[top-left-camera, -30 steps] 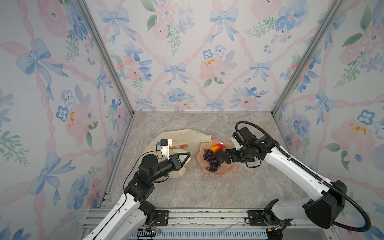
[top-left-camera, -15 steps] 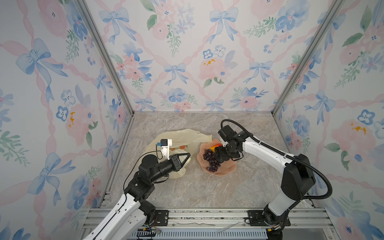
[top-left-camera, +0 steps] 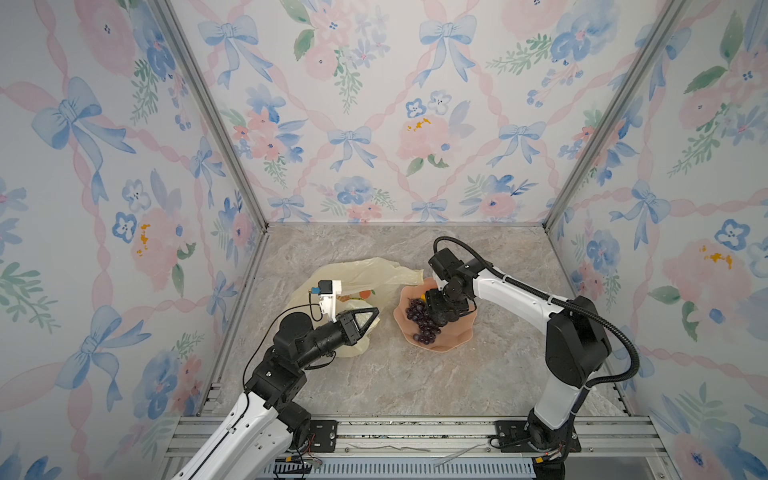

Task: Place the fruits into the plastic bag
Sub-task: 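Lower the right gripper onto the dark avocado in the bowl and grasp it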

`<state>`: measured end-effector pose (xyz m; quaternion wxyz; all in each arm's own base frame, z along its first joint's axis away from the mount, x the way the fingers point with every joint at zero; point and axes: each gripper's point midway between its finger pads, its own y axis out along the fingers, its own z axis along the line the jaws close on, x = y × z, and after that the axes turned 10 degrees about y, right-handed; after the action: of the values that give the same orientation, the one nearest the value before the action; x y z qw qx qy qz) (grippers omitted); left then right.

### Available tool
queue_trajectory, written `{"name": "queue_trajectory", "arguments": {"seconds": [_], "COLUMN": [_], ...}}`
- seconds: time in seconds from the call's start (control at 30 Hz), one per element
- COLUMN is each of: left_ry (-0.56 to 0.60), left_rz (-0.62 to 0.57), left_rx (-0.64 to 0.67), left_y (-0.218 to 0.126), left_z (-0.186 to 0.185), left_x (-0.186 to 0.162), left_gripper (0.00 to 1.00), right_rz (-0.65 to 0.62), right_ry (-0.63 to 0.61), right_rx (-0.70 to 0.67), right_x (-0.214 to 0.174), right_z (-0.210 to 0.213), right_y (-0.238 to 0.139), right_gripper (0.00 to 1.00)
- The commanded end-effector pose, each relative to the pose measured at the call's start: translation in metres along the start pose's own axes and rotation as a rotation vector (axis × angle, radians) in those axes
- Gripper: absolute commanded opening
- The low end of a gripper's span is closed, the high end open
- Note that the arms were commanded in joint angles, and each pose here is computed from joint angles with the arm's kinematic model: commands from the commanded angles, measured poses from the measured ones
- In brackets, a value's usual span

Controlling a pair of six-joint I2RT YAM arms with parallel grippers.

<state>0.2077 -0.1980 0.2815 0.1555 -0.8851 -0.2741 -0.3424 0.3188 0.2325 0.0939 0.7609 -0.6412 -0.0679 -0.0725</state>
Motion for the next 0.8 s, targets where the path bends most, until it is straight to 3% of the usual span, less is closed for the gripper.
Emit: {"name": "queue_trajectory", "arguments": {"seconds": [0.0, 0.17, 0.3, 0.6, 0.77], "left_ry": [0.022, 0.019, 0.017, 0.016, 0.017], "left_rz": [-0.016, -0.017, -0.019, -0.016, -0.012], "left_rx": [0.000, 0.001, 0.005, 0.004, -0.003], "left_y": [-0.003, -0.003, -0.003, -0.002, 0.000], "left_z": [-0.002, -0.001, 0.000, 0.000, -0.001], "left_x": [0.003, 0.003, 0.003, 0.003, 0.004], "left_gripper": [0.00, 0.00, 0.00, 0.00, 0.00], "right_rz": [-0.003, -0.008, -0.028, -0.094, -0.121], "right_ry": [0.011, 0.016, 0.028, 0.080, 0.176], "right_rx": [0.003, -0.003, 0.005, 0.078, 0.272], "right_x": [0.005, 0.004, 0.005, 0.009, 0.011], "right_z": [0.001, -0.003, -0.006, -0.009, -0.001], "right_y": [0.003, 0.002, -0.004, -0.039, -0.072], "right_gripper": [0.71, 0.63, 0.52, 0.50, 0.50]}}
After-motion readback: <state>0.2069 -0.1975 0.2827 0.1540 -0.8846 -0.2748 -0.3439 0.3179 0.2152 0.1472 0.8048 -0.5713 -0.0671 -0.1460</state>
